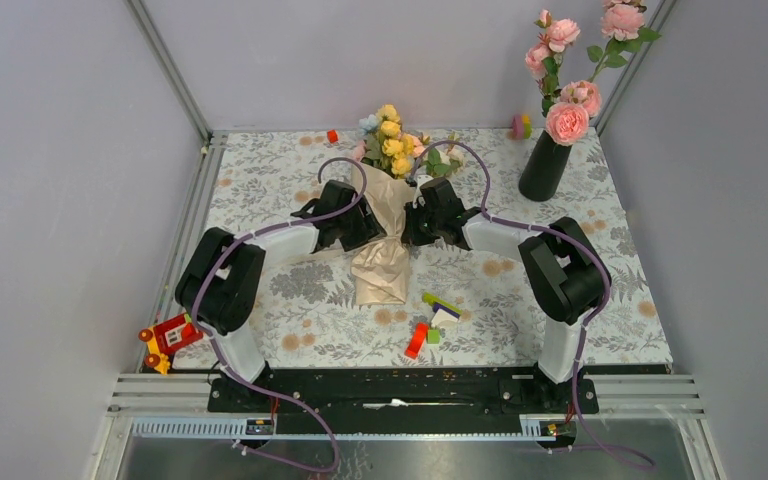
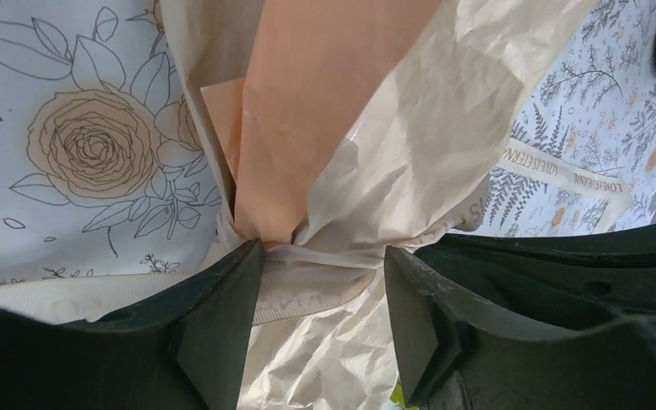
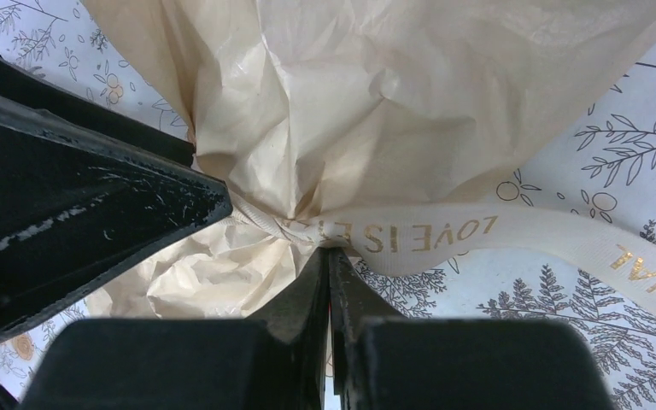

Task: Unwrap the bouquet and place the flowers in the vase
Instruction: Untie the ribbon from the wrapping paper.

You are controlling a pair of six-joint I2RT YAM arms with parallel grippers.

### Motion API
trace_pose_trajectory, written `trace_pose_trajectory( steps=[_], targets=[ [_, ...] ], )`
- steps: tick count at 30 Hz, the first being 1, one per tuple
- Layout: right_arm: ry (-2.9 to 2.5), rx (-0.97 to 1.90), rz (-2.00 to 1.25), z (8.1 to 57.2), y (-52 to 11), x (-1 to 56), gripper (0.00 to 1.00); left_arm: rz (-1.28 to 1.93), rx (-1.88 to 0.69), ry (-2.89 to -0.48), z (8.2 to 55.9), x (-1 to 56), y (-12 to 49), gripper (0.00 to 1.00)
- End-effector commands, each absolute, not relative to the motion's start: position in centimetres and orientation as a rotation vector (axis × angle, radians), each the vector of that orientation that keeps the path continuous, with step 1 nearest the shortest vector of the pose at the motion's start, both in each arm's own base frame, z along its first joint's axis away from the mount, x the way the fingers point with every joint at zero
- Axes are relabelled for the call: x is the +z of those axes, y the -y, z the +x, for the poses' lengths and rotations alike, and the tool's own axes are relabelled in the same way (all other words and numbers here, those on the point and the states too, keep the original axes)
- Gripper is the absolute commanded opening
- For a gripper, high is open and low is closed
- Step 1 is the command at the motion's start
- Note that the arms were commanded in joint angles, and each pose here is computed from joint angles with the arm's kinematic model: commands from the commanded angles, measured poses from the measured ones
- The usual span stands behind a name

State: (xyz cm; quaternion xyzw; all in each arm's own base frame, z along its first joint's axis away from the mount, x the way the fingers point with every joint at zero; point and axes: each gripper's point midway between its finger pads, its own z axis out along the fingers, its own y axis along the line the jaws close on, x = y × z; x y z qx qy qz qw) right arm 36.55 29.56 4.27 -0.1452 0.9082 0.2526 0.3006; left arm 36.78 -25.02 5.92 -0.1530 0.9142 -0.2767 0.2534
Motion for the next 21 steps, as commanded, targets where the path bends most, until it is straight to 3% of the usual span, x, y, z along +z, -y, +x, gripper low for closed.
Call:
trace_pose_trajectory(
  steps=[1, 21],
  targets=[
    [-2.340, 0.698, -0.395, 37.7, -30.2, 5.9, 0.03, -0.425, -0.792, -2.411, 36.9, 8.2, 25.3, 0.58],
    [-2.351, 0.696, -0.394, 37.6, -30.2, 5.7, 0.02, -0.484, -0.821, -2.373, 35.2, 9.0, 24.7, 0.58]
  ],
)
